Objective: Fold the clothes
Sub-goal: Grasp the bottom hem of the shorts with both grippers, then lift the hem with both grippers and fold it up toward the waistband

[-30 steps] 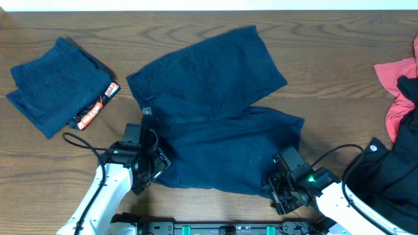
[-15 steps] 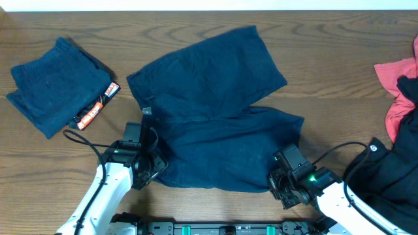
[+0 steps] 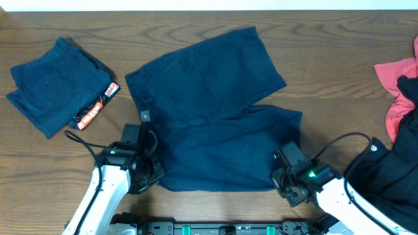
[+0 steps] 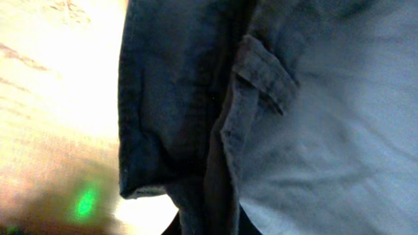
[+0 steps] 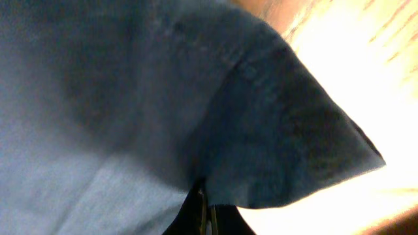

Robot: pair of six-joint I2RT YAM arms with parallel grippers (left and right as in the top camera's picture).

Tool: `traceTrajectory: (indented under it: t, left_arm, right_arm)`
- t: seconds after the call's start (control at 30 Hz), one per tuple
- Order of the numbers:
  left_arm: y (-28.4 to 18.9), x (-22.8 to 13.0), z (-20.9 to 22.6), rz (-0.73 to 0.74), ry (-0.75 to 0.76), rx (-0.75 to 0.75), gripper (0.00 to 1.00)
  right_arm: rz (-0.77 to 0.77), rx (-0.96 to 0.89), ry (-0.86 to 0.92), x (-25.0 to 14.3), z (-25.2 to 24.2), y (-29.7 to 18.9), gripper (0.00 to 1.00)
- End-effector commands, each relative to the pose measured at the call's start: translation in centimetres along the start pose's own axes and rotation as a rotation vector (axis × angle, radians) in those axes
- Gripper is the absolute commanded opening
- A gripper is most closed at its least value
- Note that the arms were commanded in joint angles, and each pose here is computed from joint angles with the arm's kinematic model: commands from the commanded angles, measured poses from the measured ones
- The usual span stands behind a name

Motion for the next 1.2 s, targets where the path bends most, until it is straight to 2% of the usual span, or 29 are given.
traceTrajectory:
  t: [0.0,0.17,0.27,0.43,0.67,0.87,1.03,1.17]
  left_arm:
    - [-3.0,0.9,-1.3,-0.073,0.123,-0.056,0.06]
    - [-5.2,-1.0,-2.5,-0.087,0.188,-0.149,0.06]
    - [-6.3,-2.5,-2.9,-0.098,0.215,-0.198,0.06]
    - [-9.3,-1.9,-3.2,-0.277,0.246,-0.222,0.06]
    - [-12.2,4.8,-3.6,-0.59,0.145,-0.161,0.06]
    - [-11.4,11.5,-2.9,-0.69,-0.026,-0.09,0.06]
    - [-11.3,18.2,-2.2,-0.83,-0.097,-0.108,0.06]
    - [-11.2,22.6,-1.7,-0.943,-0.128,-0.134,0.06]
  right_arm:
    - [-0.185,0.085,-0.1,2.2,3.0,-3.6,0.01]
    - [-0.311,0.108,-0.173,4.0,4.9,-9.4,0.01]
    - [-0.353,0.153,-0.282,4.5,6.5,-12.4,0.01]
    - [-0.417,0.255,-0.485,5.1,10.0,-16.4,0.01]
    - [-0.575,0.465,-0.733,5.6,17.6,-21.8,0.01]
    - [-0.683,0.586,-0.855,5.0,24.9,-23.8,0.01]
    - [-0.73,0.651,-0.865,5.0,30.8,-22.4,0.01]
    - [-0.729,0.693,-0.873,4.7,34.6,-19.0,0.01]
Point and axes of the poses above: each gripper's point midway between its finger pads, its own y axis out along the fingers, its own z axis along the line the jaws close on, x = y × z, the point moved 2 cm from there along -y, back along the fingers, and after that the axes turned 13 degrees about y, right-handed, at the moved point
